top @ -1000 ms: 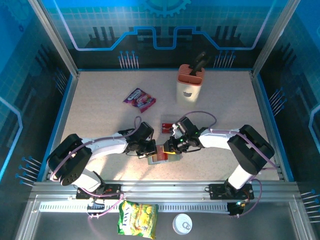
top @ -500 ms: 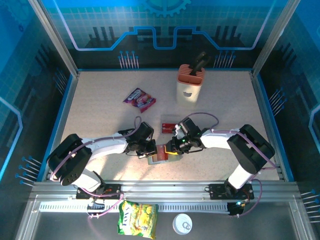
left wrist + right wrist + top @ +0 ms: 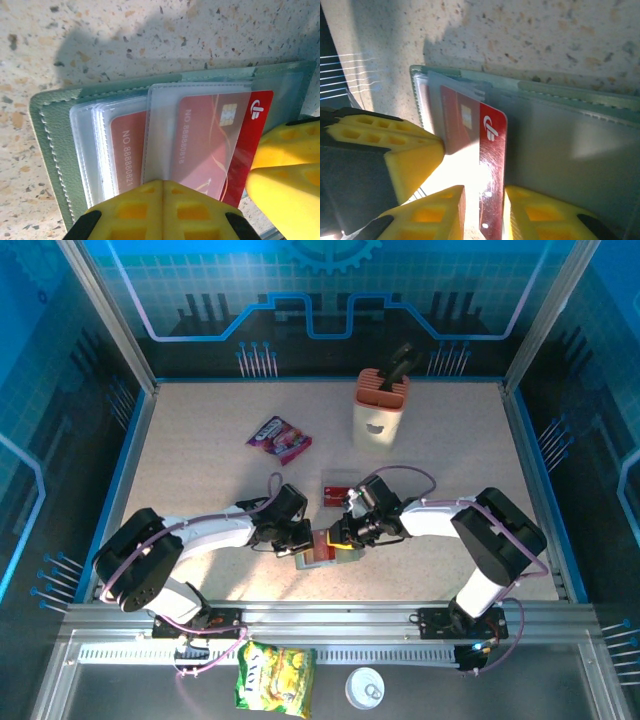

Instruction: Take the credit cards out of the card holder

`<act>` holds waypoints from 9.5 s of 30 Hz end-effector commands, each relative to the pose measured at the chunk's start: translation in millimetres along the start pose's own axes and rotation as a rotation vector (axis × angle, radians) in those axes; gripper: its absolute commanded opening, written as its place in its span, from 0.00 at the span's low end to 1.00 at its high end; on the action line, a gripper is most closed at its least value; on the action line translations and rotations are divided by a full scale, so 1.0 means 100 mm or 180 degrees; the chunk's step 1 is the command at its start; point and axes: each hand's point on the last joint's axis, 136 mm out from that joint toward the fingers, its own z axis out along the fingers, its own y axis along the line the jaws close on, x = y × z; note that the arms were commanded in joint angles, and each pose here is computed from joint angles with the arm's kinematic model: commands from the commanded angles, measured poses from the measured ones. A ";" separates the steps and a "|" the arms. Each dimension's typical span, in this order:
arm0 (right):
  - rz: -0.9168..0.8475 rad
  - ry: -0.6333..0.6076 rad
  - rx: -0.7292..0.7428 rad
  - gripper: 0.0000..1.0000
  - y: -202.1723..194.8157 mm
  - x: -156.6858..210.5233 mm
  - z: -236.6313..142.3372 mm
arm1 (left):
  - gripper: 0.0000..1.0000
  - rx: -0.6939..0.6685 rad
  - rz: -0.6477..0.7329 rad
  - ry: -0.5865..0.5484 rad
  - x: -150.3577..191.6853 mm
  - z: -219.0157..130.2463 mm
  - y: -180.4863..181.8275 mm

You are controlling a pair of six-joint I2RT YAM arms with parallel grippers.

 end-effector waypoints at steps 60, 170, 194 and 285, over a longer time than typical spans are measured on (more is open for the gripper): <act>-0.0274 -0.0047 0.0316 0.02 -0.04 0.11 -0.29 | 0.06 -0.0193 -0.0065 -0.0087 0.04 -0.12 0.20; -0.2703 0.0156 0.1431 0.20 0.57 -1.07 -0.86 | 0.24 0.0179 -0.0120 -0.0469 -0.15 -0.24 0.13; -0.0895 -0.0083 0.0497 0.07 0.61 -0.20 -0.43 | 0.00 -0.0038 -0.0172 -0.0312 -0.08 -0.13 0.27; -0.0249 0.0411 0.0435 0.14 -0.05 0.14 0.15 | 0.11 0.0072 -0.0092 -0.0456 -0.16 -0.40 0.05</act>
